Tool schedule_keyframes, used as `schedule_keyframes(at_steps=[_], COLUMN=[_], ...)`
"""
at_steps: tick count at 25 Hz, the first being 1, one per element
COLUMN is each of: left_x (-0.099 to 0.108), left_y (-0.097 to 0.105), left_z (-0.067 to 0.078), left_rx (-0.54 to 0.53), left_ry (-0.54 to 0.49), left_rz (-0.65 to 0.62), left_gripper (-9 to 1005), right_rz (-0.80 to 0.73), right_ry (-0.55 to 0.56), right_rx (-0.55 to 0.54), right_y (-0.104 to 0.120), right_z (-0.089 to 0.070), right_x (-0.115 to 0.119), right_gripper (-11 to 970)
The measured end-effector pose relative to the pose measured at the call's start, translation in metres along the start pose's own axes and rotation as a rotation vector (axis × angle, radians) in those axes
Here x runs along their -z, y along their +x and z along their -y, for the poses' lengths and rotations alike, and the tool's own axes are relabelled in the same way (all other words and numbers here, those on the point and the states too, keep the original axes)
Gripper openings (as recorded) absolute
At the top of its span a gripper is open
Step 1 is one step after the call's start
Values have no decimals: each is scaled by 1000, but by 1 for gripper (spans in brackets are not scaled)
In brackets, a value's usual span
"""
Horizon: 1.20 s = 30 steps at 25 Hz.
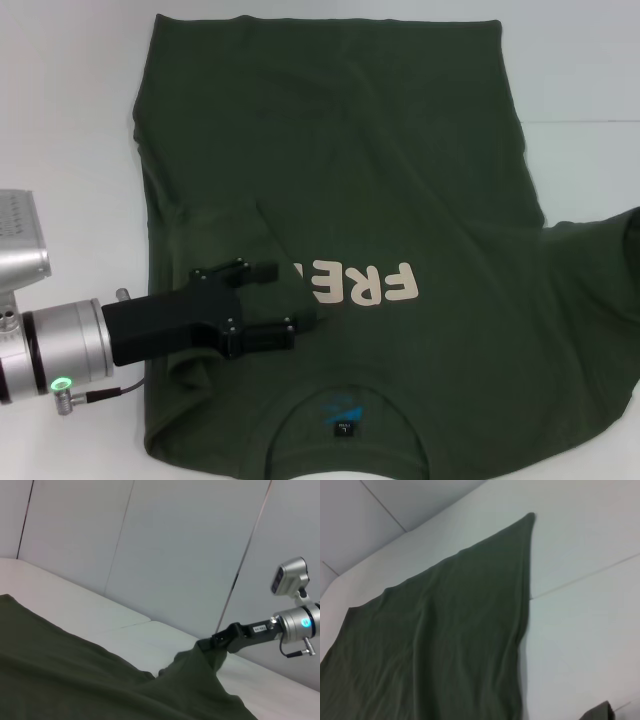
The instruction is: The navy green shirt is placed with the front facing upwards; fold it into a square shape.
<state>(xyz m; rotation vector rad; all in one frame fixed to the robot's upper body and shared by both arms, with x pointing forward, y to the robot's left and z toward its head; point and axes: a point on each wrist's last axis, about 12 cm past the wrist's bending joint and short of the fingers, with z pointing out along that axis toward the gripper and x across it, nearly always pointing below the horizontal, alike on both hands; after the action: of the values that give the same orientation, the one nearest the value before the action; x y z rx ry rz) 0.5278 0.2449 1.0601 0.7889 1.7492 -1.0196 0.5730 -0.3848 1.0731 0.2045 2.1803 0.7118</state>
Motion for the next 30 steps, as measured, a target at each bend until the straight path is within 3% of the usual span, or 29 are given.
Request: schedule_keyframes(at_steps=[8,21,26,30], left_x=[-1,-1,0,0], left_y=[-1,-1,-1,-1], left_z=[0,1,1,1], left_rx=[7,9,12,17], left_ry=[6,11,10,5], left_rz=[0,2,3,6], left_gripper=[934,934,934,934], right_rz=[6,11,11,-12], right_ry=[21,5,-62,-149], right_rx=[-25,-34,-28,6], right_y=[7,8,3,-2], right_z=[9,9,-3,-26], right_x=[8,10,6,-9], right_gripper=[108,131,140,147])
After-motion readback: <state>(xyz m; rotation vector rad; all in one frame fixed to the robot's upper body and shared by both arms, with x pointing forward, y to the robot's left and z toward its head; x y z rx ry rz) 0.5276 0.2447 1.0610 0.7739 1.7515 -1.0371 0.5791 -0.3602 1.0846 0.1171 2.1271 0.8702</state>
